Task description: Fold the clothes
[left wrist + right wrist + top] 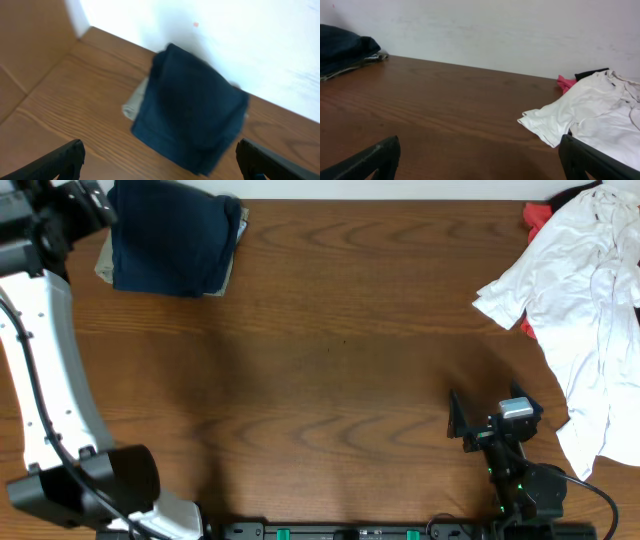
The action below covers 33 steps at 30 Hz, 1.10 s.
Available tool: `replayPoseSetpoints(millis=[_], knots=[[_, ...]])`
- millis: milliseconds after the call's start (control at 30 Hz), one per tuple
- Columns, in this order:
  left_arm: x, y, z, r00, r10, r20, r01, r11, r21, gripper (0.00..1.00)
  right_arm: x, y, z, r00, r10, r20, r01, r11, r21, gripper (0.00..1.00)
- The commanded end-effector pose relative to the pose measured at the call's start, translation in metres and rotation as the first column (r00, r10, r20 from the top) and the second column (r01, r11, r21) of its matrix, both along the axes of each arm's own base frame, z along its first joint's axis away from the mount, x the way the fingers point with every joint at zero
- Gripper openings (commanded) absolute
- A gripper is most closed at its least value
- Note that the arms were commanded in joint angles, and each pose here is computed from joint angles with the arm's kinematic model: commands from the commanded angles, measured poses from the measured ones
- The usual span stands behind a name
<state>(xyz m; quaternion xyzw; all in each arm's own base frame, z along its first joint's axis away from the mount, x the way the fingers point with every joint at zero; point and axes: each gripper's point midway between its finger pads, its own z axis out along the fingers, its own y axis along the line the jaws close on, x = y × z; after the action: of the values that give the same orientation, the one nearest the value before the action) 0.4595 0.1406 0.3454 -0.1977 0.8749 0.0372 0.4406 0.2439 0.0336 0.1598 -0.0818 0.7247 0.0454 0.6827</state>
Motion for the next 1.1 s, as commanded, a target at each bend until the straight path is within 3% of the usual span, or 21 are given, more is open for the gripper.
replayPoseSetpoints(millis=[0, 233, 433, 767, 933, 1067], knots=[[-0.024, -0.043, 0.046, 0.993, -0.071, 0.099, 0.068, 0.997, 0.024, 0.98, 0.000, 0.001, 0.000, 1.000, 0.000, -0.001, 0.000, 1.000, 0.016, 0.99], [-0.078, -0.124, 0.084, 0.949, -0.247, 0.196, 0.241, 0.969, 0.053, 0.98, 0.000, 0.001, 0.000, 1.000, 0.000, -0.001, 0.000, 1.000, 0.016, 0.99], [-0.134, -0.136, 0.086, 0.932, -0.276, 0.236, 0.269, 0.961, 0.065, 0.98, 0.000, 0.001, 0.000, 1.000, 0.000, -0.001, 0.000, 1.000, 0.016, 0.99], [-0.248, -0.128, 0.027, 0.964, -0.242, 0.114, 0.235, 0.970, 0.066, 0.98, 0.000, 0.001, 0.000, 1.000, 0.000, -0.001, 0.000, 1.000, 0.016, 0.99], [-0.276, -0.123, -0.003, 0.967, -0.217, 0.134, 0.207, 0.975, 0.087, 0.98, 0.000, 0.001, 0.000, 1.000, 0.000, -0.001, 0.000, 1.000, 0.016, 0.99], [-0.278, -0.119, -0.031, 0.955, -0.200, 0.219, 0.178, 0.977, 0.114, 0.98, 0.000, 0.001, 0.000, 1.000, 0.000, -0.001, 0.000, 1.000, 0.016, 0.99]])
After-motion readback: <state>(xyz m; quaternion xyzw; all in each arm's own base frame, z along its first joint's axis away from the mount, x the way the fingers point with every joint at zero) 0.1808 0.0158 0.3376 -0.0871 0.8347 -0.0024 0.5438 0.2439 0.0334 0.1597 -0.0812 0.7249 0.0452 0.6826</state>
